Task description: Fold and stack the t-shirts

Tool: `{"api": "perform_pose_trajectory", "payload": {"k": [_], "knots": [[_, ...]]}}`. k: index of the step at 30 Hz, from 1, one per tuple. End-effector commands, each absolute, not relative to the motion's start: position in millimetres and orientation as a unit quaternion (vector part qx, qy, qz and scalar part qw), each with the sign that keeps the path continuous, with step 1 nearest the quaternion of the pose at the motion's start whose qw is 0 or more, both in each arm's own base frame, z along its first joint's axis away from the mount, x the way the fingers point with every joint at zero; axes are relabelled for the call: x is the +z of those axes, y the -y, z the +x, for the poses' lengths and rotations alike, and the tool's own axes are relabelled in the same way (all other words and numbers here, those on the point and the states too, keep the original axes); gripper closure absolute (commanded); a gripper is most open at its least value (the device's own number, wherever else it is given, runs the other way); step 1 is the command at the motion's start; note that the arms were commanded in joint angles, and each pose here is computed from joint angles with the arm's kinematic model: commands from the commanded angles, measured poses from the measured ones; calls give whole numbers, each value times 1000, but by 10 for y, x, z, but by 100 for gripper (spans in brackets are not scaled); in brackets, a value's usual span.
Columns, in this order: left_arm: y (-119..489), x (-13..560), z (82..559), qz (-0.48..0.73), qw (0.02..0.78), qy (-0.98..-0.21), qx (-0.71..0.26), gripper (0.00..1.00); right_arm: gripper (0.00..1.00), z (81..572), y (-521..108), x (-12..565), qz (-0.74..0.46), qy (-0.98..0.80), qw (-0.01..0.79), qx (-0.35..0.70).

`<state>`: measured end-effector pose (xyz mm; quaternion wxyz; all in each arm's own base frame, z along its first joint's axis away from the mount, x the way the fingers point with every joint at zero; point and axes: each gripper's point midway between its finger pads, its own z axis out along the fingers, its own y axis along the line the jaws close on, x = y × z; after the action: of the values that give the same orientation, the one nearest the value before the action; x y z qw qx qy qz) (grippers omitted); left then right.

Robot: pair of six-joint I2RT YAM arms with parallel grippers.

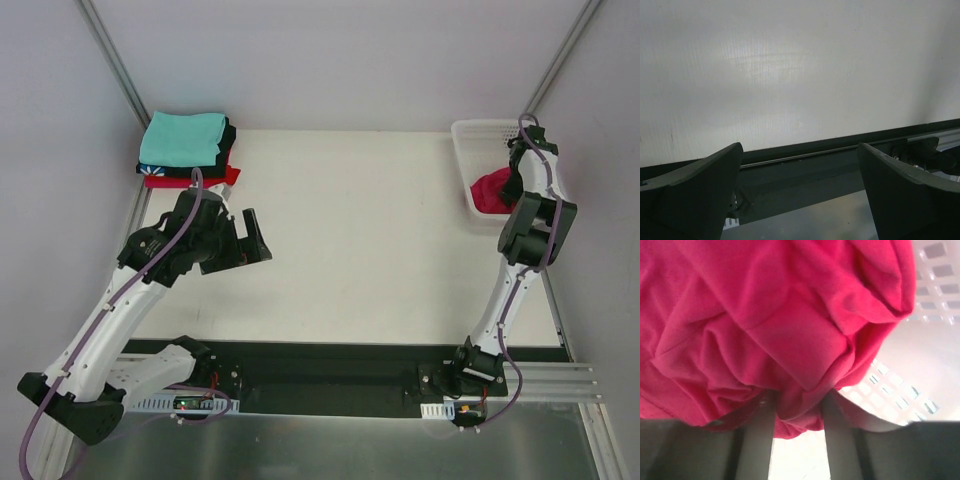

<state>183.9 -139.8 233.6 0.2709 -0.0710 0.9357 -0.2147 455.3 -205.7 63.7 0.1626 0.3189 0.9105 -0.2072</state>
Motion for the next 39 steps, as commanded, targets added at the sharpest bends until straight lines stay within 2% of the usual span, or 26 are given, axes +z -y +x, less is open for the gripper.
{"api": "perform_pose_trajectory", "payload": {"k": [1,2,7,9,12,13,16,19,20,22,23,24,25,27,31,32,34,39], "knots": [[1451,2402,1804,-59,268,-934,-230,1,75,4602,2100,748,327,-906,177,-202],[1441,2404,1792,-59,271,-933,-230,1,99,4612,2100,790,328,-905,181,-201],[1436,2412,1769,-61,272,-932,-234,1,99,4789,2043,1397,339,-889,256,-171],[1440,2407,1755,-62,270,-931,-236,1,99,4890,1998,1891,338,-874,317,-149],[1431,2403,1733,-65,271,-930,-239,1,99,5100,1746,2620,313,-849,422,-56],[1428,2412,1728,-66,274,-929,-240,1,99,5260,1525,2897,292,-835,466,21],[1400,2422,1705,-68,281,-927,-240,1,99,5270,1142,3882,249,-771,569,143],[1390,2431,1684,-70,284,-925,-243,1,99,5071,811,4902,222,-682,647,259],[1384,2428,1668,-71,284,-924,-245,1,99,4987,718,5185,240,-647,651,316],[1385,2428,1654,-75,284,-923,-248,1,99,4684,464,5853,198,-582,681,398],[1373,2419,1647,-77,286,-923,-247,1,99,4569,374,6043,192,-558,680,435],[1364,2414,1651,-79,288,-922,-245,1,99,4435,245,6252,217,-522,642,518],[1358,2409,1649,-82,288,-922,-245,1,99,4148,45,6590,157,-483,650,564],[1350,2408,1653,-84,293,-920,-246,1,99,3980,-228,6675,162,-455,564,669],[1362,2408,1670,-87,298,-917,-251,1,99,3405,-861,6607,66,-478,485,730],[1363,2401,1673,-87,297,-917,-250,1,99,3065,-1018,6668,38,-478,486,731],[1366,2405,1668,-86,297,-917,-252,1,99,3123,-1077,6312,51,-514,472,714],[1330,2395,1664,-88,304,-916,-247,1,99,2809,-1290,6081,25,-558,492,668]]}}
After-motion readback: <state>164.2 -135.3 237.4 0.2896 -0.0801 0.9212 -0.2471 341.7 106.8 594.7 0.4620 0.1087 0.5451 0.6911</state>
